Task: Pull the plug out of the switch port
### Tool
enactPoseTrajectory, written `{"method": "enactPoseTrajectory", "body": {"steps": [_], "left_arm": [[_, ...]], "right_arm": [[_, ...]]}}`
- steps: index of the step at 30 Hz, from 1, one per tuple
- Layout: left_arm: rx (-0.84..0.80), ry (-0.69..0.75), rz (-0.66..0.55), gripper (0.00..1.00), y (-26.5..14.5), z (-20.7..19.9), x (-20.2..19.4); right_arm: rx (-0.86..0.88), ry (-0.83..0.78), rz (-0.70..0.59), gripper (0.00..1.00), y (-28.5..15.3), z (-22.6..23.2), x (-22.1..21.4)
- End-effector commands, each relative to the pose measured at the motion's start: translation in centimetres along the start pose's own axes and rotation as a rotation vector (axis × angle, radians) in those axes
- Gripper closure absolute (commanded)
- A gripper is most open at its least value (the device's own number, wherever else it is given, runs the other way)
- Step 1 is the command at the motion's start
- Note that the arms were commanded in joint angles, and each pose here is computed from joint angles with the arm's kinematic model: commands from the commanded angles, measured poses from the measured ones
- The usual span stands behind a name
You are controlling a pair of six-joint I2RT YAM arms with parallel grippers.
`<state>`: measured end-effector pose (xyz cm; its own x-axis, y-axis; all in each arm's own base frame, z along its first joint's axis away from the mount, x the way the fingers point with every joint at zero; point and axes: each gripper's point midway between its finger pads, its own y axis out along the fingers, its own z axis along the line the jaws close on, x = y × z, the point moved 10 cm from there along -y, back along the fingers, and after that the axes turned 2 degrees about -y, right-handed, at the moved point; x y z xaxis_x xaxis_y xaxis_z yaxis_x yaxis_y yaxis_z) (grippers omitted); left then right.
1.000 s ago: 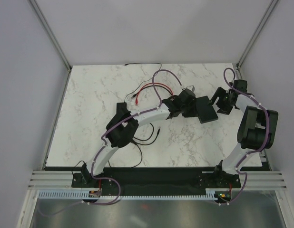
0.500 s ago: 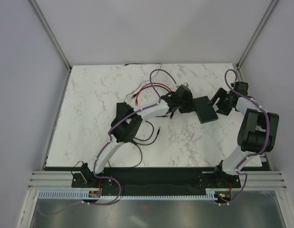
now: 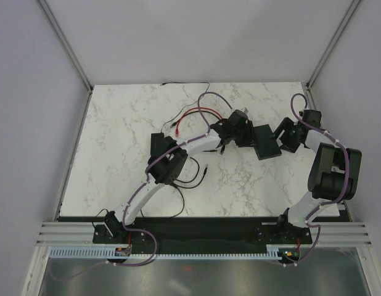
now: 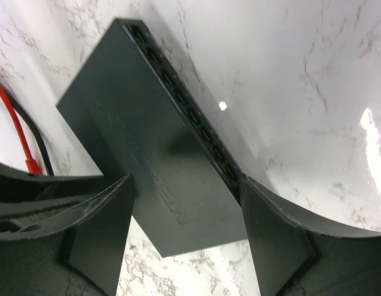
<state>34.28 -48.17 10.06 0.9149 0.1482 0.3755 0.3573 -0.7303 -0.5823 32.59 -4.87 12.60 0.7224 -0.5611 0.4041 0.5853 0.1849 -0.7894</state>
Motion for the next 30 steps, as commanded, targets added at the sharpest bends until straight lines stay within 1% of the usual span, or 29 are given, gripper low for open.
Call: {"method": "enactPoseTrajectory", "body": {"steps": [1, 6, 9, 11, 12, 14, 15, 20, 21, 24, 30], "left_arm": [[-0.123, -0.004, 0.034, 0.54, 0.3, -1.5, 0.4], [-0.160, 0.001, 0.063, 0.54, 0.2, -1.4, 0.7], [-0.180, 0.000, 0.077, 0.54, 0.1, -1.3, 1.1], [-0.183, -0.005, 0.084, 0.54, 0.1, -1.0, 1.3], [-0.185, -0.016, 0.095, 0.54, 0.1, -1.0, 1.2], [-0.190, -0.025, 0.103, 0.54, 0.3, -0.9, 1.0], [-0.197, -0.029, 0.113, 0.54, 0.3, -0.9, 0.9], [-0.233, -0.036, 0.154, 0.55, 0.6, -1.4, 0.1], [-0.249, -0.030, 0.161, 0.55, 0.6, -1.8, 0.0], [-0.273, -0.022, 0.187, 0.55, 0.6, -2.2, -0.5], [-0.306, -0.013, 0.213, 0.55, 0.1, -2.8, -0.3]], "right_arm": [[0.019, 0.019, -0.012, 0.24, -1.1, 0.3, -1.0], [0.043, 0.057, -0.006, 0.27, -1.6, 0.2, -2.6], [0.072, 0.090, 0.016, 0.31, -1.7, -0.2, -4.7], [0.094, 0.091, -0.006, 0.32, -2.3, -0.1, -5.3], [0.086, 0.098, 0.007, 0.32, -2.3, -0.5, -6.3], [0.090, 0.091, -0.018, 0.33, -2.9, -0.5, -6.8], [0.093, 0.099, -0.010, 0.34, -3.0, -0.7, -7.5], [0.112, 0.099, -0.041, 0.38, -3.6, -0.9, -8.8], [0.114, 0.107, -0.032, 0.41, -3.5, -1.1, -9.4], [0.158, 0.132, -0.014, 0.44, -3.2, -1.1, -10.1], [0.217, 0.168, 0.016, 0.46, -2.9, -0.9, -11.2]]}}
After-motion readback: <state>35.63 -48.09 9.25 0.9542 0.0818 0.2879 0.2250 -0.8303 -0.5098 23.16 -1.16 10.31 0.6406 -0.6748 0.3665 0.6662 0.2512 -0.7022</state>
